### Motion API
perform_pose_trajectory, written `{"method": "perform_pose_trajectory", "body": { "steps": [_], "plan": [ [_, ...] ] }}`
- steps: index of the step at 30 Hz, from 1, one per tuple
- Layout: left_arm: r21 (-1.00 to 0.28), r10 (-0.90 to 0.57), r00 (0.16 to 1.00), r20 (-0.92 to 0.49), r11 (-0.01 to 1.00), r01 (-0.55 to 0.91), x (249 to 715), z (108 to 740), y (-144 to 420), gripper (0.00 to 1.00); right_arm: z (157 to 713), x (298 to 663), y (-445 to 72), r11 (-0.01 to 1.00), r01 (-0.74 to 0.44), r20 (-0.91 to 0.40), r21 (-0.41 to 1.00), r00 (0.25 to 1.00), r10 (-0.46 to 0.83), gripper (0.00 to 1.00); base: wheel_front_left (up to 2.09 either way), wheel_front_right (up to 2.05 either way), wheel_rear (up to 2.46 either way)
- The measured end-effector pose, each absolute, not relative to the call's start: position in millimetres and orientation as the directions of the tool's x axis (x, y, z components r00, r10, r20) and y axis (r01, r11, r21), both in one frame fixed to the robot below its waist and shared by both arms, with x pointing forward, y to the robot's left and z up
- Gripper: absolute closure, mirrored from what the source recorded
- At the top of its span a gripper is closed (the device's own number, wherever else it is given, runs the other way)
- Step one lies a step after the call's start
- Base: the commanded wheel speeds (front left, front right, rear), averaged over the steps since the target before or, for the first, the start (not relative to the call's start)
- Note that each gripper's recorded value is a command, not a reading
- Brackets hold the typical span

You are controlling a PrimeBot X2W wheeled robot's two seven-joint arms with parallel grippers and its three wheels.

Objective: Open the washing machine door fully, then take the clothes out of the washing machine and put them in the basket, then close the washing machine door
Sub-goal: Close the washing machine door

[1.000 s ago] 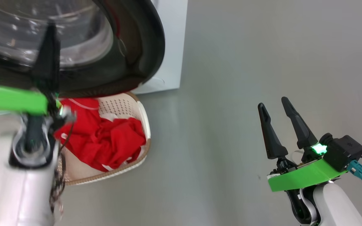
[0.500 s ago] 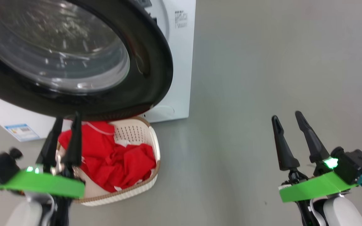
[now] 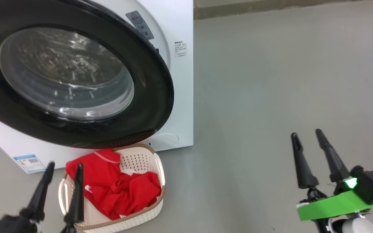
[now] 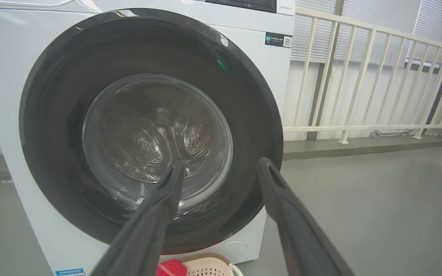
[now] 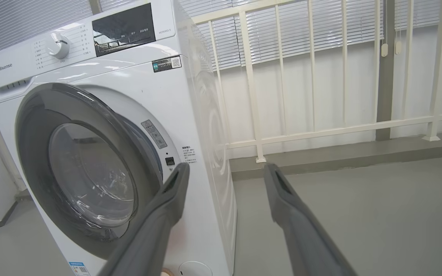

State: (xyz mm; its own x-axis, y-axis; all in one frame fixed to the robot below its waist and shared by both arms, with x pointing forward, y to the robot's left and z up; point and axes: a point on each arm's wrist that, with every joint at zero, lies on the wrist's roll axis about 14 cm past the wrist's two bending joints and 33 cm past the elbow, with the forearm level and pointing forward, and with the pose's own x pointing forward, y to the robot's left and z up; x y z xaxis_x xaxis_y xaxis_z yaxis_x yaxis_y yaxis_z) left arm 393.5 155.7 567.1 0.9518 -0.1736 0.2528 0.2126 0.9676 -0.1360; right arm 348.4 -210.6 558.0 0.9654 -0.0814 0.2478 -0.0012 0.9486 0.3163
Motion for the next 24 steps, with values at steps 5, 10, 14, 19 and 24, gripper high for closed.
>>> {"method": "perform_pose_trajectory", "body": {
  "steps": [5, 10, 14, 19, 24],
  "plan": [
    [-0.118, -0.158, 0.958, 0.237, 0.975, 0.190, 378, 559, 151, 0.00, 556, 336, -217, 0.947, 0.020, 0.245, 0.320, 0.964, -0.103, 0.00, 0.00, 0.00, 0.00],
    [-0.096, -0.163, 0.960, 0.228, 0.977, 0.189, 370, 555, 150, 0.00, 554, 332, -216, 0.946, 0.021, 0.242, 0.323, 0.965, -0.104, 0.00, 0.00, 0.00, 0.00],
    [-0.086, -0.162, 0.961, 0.223, 0.979, 0.185, 370, 553, 151, 0.00, 554, 333, -212, 0.946, 0.011, 0.241, 0.323, 0.966, -0.093, 0.00, 0.00, 0.00, 0.00],
    [-0.083, -0.155, 0.963, 0.220, 0.981, 0.177, 370, 552, 153, 0.00, 553, 335, -211, 0.947, 0.006, 0.239, 0.322, 0.967, -0.088, 0.00, 0.00, 0.00, 0.00],
    [-0.088, -0.153, 0.963, 0.221, 0.981, 0.175, 370, 552, 153, 0.00, 554, 334, -210, 0.947, 0.004, 0.240, 0.322, 0.967, -0.086, 0.00, 0.00, 0.00, 0.00]
  ]
}}
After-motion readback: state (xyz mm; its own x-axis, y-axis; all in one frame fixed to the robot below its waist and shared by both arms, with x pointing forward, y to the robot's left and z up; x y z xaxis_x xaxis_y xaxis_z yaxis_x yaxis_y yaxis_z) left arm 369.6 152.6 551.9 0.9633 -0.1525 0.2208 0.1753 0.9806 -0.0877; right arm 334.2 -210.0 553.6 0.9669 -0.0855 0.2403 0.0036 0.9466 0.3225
